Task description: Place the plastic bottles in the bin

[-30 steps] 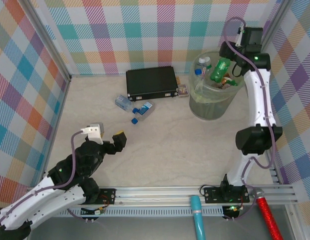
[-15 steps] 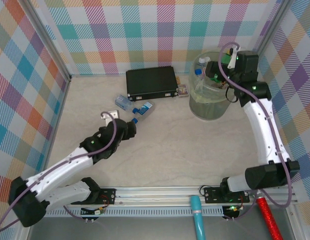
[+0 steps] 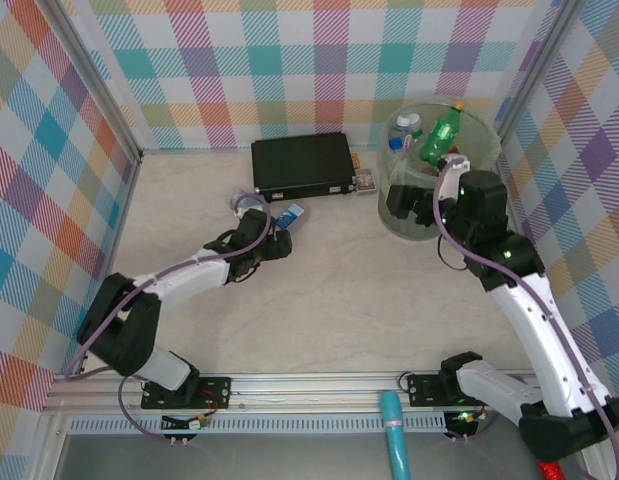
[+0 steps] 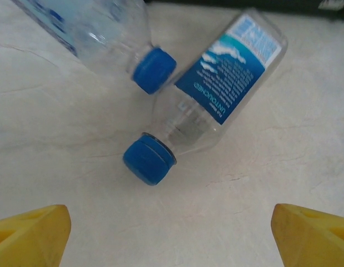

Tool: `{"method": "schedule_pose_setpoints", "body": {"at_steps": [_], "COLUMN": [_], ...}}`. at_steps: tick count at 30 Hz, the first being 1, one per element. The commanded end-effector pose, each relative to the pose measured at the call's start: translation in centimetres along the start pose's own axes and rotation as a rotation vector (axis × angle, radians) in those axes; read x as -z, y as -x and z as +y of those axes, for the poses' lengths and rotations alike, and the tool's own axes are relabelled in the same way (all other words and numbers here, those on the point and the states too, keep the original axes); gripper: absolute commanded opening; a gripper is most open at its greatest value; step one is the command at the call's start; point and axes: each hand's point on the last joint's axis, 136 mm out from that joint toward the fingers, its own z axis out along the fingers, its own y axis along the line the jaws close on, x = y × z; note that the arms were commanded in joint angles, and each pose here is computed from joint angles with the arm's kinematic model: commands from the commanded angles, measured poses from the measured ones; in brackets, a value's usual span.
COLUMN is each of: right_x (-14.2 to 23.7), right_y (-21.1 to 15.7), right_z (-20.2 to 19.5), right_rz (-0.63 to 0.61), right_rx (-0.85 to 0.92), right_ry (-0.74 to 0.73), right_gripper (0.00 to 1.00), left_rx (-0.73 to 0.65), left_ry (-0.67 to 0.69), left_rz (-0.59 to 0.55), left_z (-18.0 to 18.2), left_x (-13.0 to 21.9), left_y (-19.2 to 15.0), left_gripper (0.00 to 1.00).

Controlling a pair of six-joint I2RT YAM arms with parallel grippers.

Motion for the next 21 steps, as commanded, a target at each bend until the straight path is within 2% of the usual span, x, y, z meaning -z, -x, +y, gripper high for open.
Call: {"method": "schedule_pose_setpoints", "body": {"at_steps": [1, 8, 10, 21], "right_x": [1.1, 3.0, 3.3, 2.8], "right_y": [-0.6, -1.9, -2.2, -3.5], "right_z": [1.3, 1.5, 1.4, 0.7], "right_rz": [-0.015, -0.018, -0.019, -0.009], "right_rx": [-0.047, -0.066, -0.07, -0.088], "right_ry": [0.073, 0.101, 0.102, 0.09], "right_gripper": [0.99, 0.99, 0.99, 0.99], "left_rx": [-0.083, -0.197, -0.224, -0.312], "left_ry": [-0.081, 0.028, 0.03, -0.064], "left_rz": [-0.01, 0.057, 0.089, 0.181], "left_z": [-2.0, -1.0, -1.1, -3.7], "left_x": [-1.6, -5.2, -6.0, -6.0], "left_y": [1.2, 0.5, 0.0, -1.8], "left_gripper": [0.92, 0.91, 0.87, 0.68]}}
